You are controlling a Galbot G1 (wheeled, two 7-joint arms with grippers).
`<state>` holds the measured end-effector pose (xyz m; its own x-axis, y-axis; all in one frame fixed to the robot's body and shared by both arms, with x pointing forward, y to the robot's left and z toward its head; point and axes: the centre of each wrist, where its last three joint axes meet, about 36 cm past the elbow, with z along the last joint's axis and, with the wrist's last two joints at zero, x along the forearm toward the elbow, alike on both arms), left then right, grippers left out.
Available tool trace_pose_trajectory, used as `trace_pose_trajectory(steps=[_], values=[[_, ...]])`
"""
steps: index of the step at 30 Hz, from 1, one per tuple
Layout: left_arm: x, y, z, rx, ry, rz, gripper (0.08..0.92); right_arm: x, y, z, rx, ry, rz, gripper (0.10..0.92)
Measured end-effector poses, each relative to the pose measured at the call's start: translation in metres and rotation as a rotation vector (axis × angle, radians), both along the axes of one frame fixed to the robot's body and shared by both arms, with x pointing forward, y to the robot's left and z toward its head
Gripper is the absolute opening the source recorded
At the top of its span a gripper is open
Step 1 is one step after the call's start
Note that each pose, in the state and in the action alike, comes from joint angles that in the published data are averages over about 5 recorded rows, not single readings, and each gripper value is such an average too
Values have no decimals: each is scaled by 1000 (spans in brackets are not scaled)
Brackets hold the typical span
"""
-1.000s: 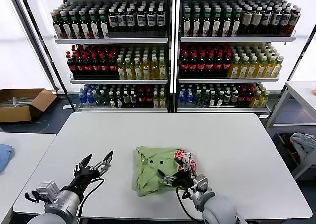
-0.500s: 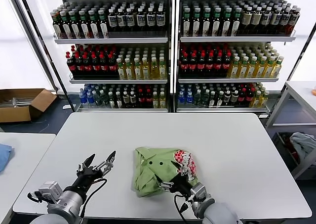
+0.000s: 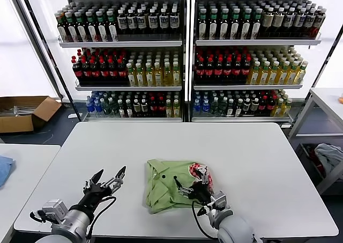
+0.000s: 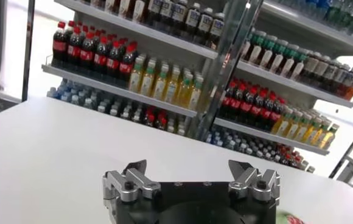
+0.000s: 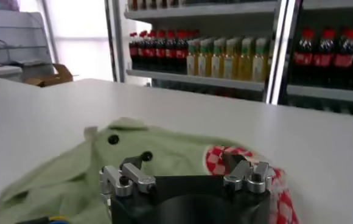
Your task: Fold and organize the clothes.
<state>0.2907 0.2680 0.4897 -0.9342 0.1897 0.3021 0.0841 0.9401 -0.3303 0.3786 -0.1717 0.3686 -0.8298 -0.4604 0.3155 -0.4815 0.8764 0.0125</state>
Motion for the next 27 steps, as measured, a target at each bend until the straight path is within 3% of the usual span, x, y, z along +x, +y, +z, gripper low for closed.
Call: trace_pose_trajectory(steps=[9,17,27], values=[[0,-1,-2,-2,3,1,823,1,-8,-2,48,34,-46,823],[3,4,-3,12,-12,1,823,-3,-29,45,128,-71,-82,823],[6,12,-1,32,-69,7,823,-21,-84,77,168,-170,-209,823]])
